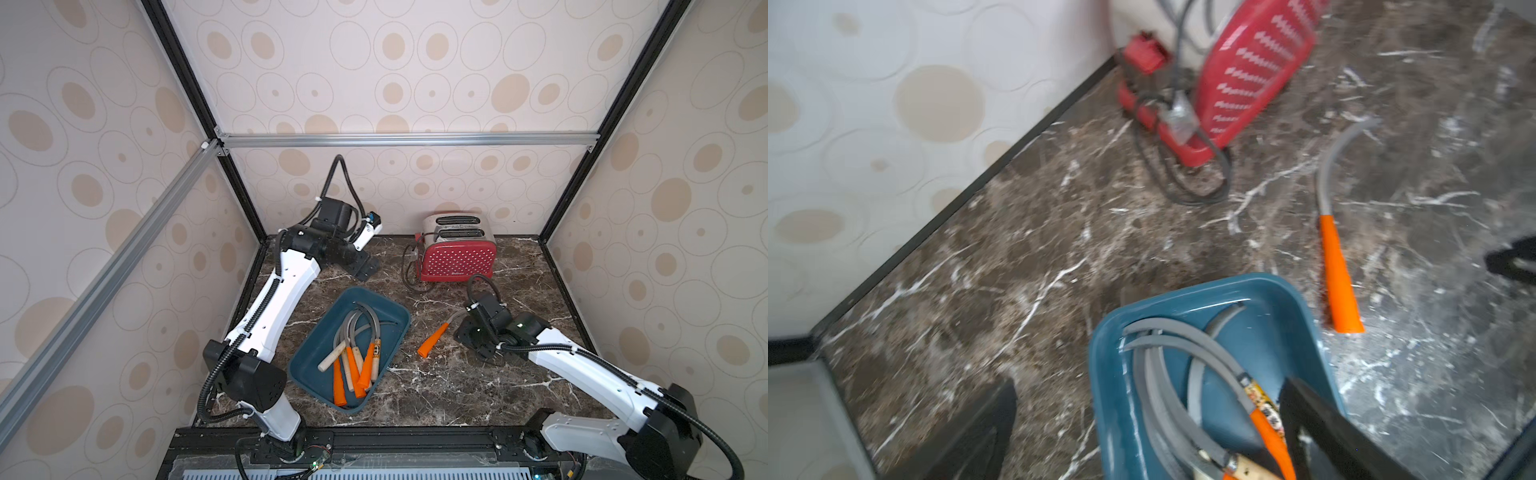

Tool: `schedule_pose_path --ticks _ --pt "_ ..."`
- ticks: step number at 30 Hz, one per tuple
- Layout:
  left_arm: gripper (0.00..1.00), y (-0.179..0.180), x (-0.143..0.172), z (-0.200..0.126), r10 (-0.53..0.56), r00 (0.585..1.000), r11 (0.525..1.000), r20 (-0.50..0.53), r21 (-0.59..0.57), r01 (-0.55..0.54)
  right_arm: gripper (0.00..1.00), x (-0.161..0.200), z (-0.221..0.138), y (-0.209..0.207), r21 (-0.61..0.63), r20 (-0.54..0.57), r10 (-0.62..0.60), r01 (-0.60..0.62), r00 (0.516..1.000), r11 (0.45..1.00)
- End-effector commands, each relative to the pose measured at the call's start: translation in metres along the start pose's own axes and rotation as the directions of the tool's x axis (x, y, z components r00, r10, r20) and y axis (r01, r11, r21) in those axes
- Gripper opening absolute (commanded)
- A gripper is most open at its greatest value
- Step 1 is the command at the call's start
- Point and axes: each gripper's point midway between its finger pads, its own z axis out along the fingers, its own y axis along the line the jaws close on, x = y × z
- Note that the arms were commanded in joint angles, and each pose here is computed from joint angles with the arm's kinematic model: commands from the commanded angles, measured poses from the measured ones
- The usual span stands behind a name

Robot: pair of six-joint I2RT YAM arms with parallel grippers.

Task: Put small sickles into storage boxes
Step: Pick up the sickle at the center of the board.

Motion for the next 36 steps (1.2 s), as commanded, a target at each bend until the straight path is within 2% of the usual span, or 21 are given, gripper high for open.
schedule_pose_path --ticks 1,4,10,16,23,32,36 --pt "0.99 -0.041 0.006 0.013 0.127 0.989 0.988 -0.076 0.095 -0.119 0.51 -0.017 -0.023 -0.017 -0.009 0.047 0.029 -0.029 0.998 1.000" --pt "0.99 -0.069 -0.001 0.036 0.186 0.976 0.975 -0.113 0.148 -0.168 0.51 -0.029 -0.040 -0.026 -0.029 0.085 0.059 -0.057 0.995 0.998" --pt "0.99 -0.113 -0.005 0.084 0.205 0.966 0.956 -0.161 0.246 -0.162 0.51 -0.050 -0.081 -0.029 -0.099 0.199 0.094 -0.075 0.976 0.992" --pt "0.99 -0.142 -0.009 0.122 0.175 0.971 0.952 -0.165 0.281 -0.124 0.51 -0.047 -0.087 -0.035 -0.089 0.193 0.084 -0.068 0.978 0.994" --pt "0.99 -0.187 0.006 0.154 0.261 0.939 0.934 -0.223 0.306 -0.187 0.50 -0.048 -0.103 -0.047 -0.087 0.245 0.088 -0.068 0.965 0.994" --pt "0.97 -0.204 0.027 0.193 0.280 0.910 0.941 -0.305 0.275 -0.197 0.50 -0.044 -0.100 -0.052 -0.066 0.231 0.063 -0.049 0.971 0.997" --pt "0.97 -0.198 0.037 0.206 0.275 0.900 0.953 -0.339 0.220 -0.208 0.50 -0.044 -0.098 -0.051 -0.058 0.225 0.049 -0.037 0.973 0.998"
